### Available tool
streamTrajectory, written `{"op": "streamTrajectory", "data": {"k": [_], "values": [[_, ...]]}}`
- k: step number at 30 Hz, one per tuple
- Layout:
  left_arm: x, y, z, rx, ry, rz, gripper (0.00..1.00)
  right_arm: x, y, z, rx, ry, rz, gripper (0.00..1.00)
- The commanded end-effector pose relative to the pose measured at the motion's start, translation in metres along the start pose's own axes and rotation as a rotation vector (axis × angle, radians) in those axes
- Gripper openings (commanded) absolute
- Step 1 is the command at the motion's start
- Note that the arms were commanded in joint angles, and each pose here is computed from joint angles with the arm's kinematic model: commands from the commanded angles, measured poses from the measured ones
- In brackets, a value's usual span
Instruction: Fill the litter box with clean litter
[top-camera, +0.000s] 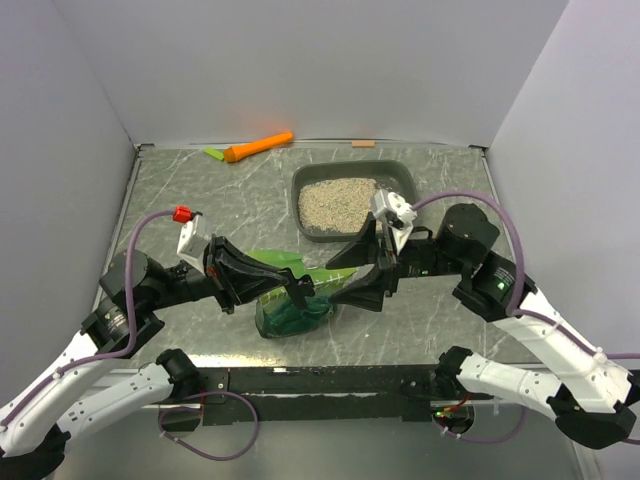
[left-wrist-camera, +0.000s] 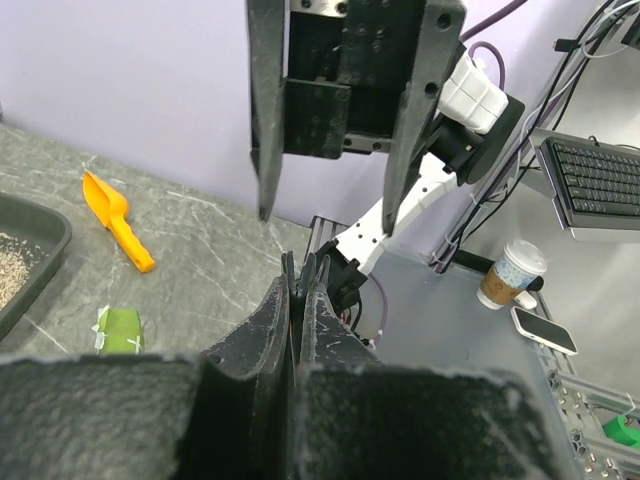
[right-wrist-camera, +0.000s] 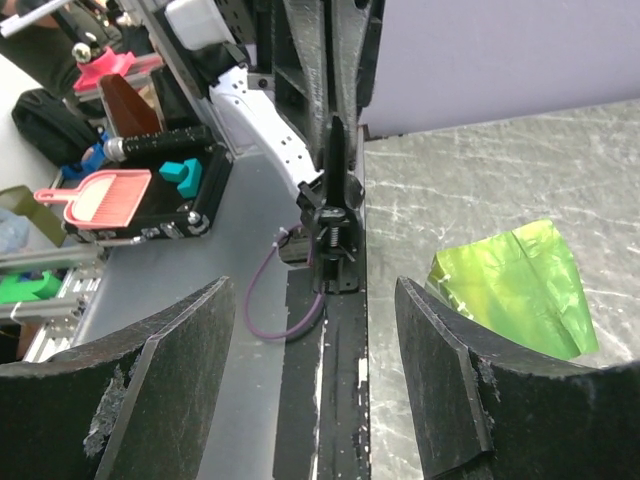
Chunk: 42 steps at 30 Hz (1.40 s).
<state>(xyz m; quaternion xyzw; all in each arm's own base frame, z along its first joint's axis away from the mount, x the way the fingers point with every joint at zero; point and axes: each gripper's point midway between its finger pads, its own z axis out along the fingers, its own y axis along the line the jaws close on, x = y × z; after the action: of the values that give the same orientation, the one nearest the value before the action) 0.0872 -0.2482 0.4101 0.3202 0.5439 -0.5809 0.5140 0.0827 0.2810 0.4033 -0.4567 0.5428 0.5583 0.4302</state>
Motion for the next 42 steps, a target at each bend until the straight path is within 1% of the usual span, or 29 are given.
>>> {"op": "streamTrajectory", "data": {"k": [1,25,35,37,40,41,42], "values": [[-0.016,-0.008,-0.002,0.011,-0.04,0.0,0.01,-0.003,-0.007,0.009,-0.02,0.002,-0.039,0.72],[-0.018,-0.004,0.004,0.006,-0.043,-0.004,0.01,0.003,-0.008,0.03,-0.122,-0.003,0.007,0.71],[-0.021,-0.004,0.005,0.0,-0.049,-0.001,0.01,0.011,-0.01,0.037,-0.136,0.02,0.022,0.67],[-0.021,-0.003,0.005,0.0,-0.049,-0.001,0.01,0.014,-0.01,0.038,-0.14,0.029,0.028,0.62],[-0.022,-0.003,0.006,0.001,-0.053,-0.002,0.01,0.018,-0.012,0.04,-0.125,0.047,0.04,0.07],[-0.021,-0.002,0.006,-0.002,-0.05,-0.004,0.01,0.017,-0.012,0.04,-0.114,0.048,0.04,0.0],[-0.021,-0.003,0.006,-0.001,-0.053,-0.001,0.03,0.018,-0.015,0.041,-0.099,0.052,0.04,0.0]]}}
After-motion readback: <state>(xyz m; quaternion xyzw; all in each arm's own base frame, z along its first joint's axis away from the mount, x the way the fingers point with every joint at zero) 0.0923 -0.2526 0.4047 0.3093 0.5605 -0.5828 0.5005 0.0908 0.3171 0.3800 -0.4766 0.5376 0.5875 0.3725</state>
